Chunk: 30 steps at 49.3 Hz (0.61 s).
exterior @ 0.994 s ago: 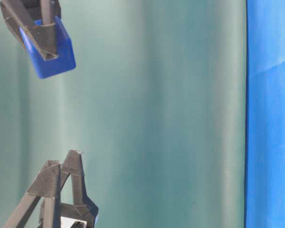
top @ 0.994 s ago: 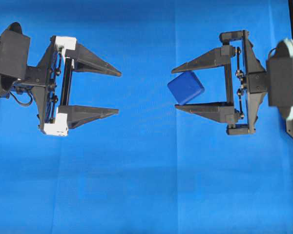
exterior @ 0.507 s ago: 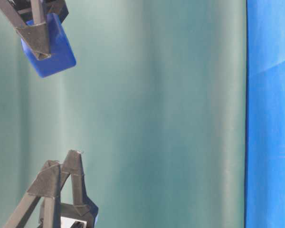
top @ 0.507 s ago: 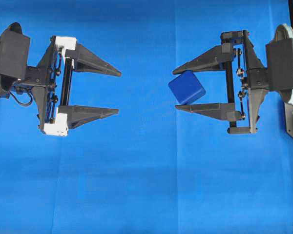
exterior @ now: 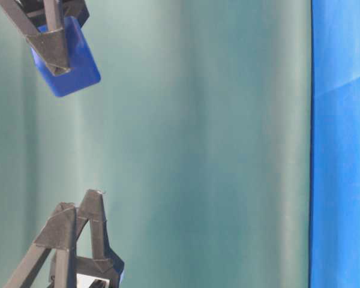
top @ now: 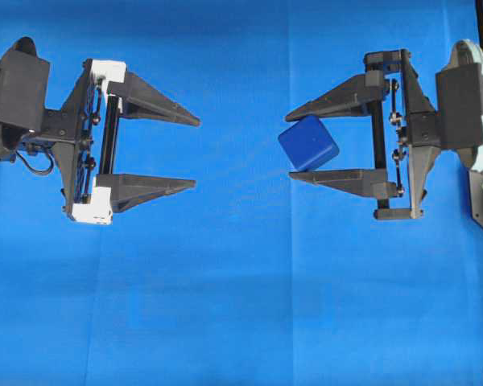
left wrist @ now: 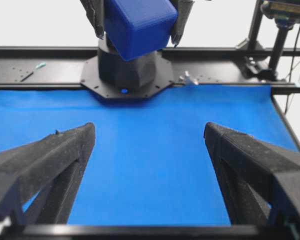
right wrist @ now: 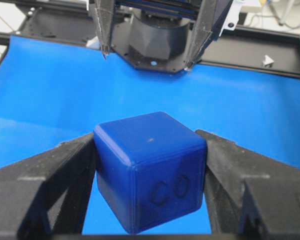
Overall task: Handover the blue block to the right arm after grasping it with the left arm, then place it in the designated position.
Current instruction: 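Pull the cube back toward the right side with the right gripper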
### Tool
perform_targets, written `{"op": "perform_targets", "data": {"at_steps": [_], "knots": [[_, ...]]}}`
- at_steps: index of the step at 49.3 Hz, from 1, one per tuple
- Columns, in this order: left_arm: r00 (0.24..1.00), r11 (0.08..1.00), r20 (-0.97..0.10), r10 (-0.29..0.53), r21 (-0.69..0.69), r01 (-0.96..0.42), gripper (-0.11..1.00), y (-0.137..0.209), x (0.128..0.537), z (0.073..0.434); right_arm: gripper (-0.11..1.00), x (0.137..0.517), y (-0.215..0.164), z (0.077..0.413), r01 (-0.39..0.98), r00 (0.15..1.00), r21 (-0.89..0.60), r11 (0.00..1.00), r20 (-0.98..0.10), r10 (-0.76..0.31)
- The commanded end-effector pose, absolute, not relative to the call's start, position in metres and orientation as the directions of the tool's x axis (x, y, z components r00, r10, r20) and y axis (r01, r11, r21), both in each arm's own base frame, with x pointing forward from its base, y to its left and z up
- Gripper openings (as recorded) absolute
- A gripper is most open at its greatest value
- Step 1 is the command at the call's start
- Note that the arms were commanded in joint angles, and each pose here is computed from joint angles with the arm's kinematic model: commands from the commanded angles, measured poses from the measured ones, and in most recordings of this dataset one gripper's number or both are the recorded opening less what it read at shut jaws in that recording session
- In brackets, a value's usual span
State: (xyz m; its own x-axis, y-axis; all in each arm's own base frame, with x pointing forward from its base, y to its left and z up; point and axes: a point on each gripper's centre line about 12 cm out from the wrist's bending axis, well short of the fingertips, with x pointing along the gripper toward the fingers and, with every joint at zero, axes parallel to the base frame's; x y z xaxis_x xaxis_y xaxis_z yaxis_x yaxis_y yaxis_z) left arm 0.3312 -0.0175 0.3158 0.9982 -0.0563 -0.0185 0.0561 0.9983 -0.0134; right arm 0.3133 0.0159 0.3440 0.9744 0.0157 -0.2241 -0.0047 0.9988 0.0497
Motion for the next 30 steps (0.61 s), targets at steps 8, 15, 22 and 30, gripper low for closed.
{"op": "perform_targets", "data": {"at_steps": [8,15,22,30], "knots": [[0.998,0.998,0.014,-0.058,-0.009,0.058,0.93,-0.0175,0.3293,0.3259,0.53,0.3114,0.0179,0.3532,-0.013,0.980,0.059,0.998,-0.198,0.024],[0.998,0.998,0.014,-0.058,-0.009,0.058,0.93,-0.0175,0.3291,0.3255,0.53,0.3114,0.0179,0.3532,-0.013,0.980,0.059,0.998,-0.198,0.024],[0.998,0.998,0.014,-0.059,-0.009,0.059,0.93,-0.0180,0.3293,0.3259,0.53,0.3113,0.0178,0.3530,-0.012,0.980,0.059,0.998,-0.199,0.023],[0.998,0.998,0.014,-0.058,-0.009,0.058,0.93,-0.0175,0.3293,0.3259,0.53,0.3113,0.0183,0.3530,-0.013,0.980,0.059,0.998,-0.199,0.025]]}}
